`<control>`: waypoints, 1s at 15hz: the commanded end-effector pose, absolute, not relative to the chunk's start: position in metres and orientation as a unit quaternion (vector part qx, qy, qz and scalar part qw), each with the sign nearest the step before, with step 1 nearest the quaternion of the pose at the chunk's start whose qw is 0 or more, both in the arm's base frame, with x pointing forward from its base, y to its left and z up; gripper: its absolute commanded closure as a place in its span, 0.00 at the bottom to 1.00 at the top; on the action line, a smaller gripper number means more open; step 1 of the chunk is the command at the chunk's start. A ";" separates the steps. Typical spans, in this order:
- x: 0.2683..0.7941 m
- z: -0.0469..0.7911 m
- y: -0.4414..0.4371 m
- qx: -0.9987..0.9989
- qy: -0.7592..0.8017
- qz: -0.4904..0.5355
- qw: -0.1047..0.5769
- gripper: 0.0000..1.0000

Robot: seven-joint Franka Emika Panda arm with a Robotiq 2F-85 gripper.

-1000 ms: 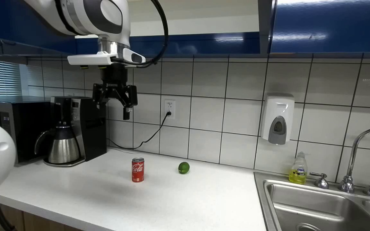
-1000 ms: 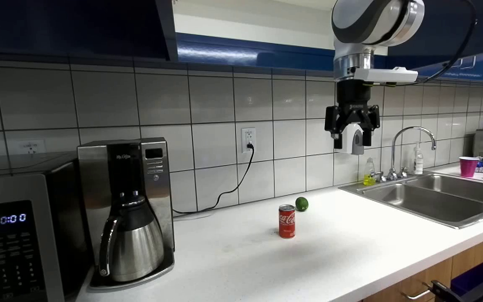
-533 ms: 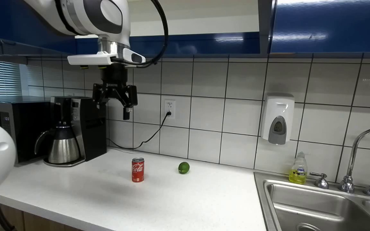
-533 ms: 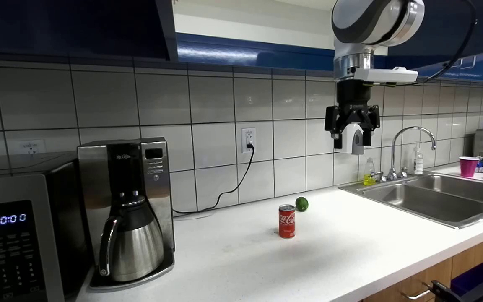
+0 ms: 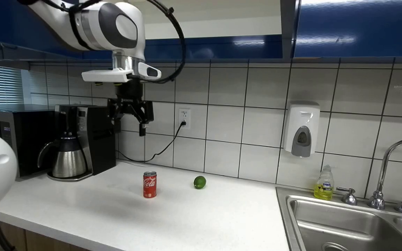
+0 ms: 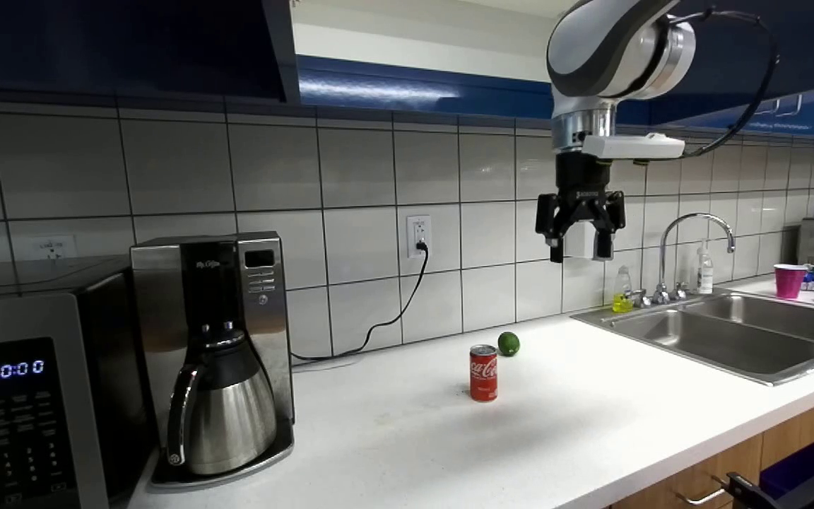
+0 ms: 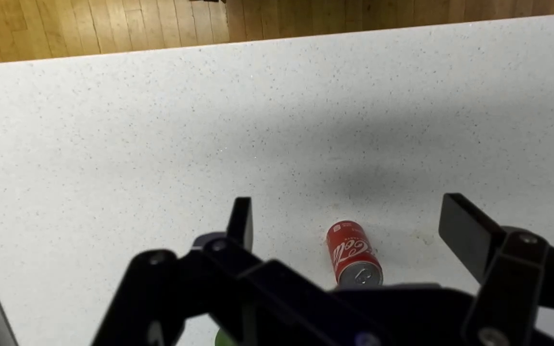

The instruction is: Put the red can inside the cabinet

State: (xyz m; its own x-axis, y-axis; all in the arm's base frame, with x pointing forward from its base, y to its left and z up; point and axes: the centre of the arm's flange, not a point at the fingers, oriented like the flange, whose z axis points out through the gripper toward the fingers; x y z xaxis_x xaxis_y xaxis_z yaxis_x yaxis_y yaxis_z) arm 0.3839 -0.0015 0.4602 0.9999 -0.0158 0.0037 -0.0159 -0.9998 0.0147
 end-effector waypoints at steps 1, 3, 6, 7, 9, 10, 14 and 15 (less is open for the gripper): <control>0.426 0.421 0.003 1.000 -0.006 0.007 0.021 0.00; 0.443 0.397 0.006 1.000 -0.004 0.004 0.023 0.00; 0.462 0.359 0.013 1.000 0.009 -0.002 0.026 0.00; 0.467 0.347 0.017 0.999 0.016 -0.006 0.027 0.00; 0.475 0.327 0.025 0.999 0.028 -0.012 0.030 0.00; 0.479 0.318 0.029 0.999 0.035 -0.014 0.033 0.00; 0.492 0.288 0.039 0.997 0.052 -0.010 0.049 0.00; 0.494 0.280 0.039 0.997 0.054 -0.007 0.054 0.00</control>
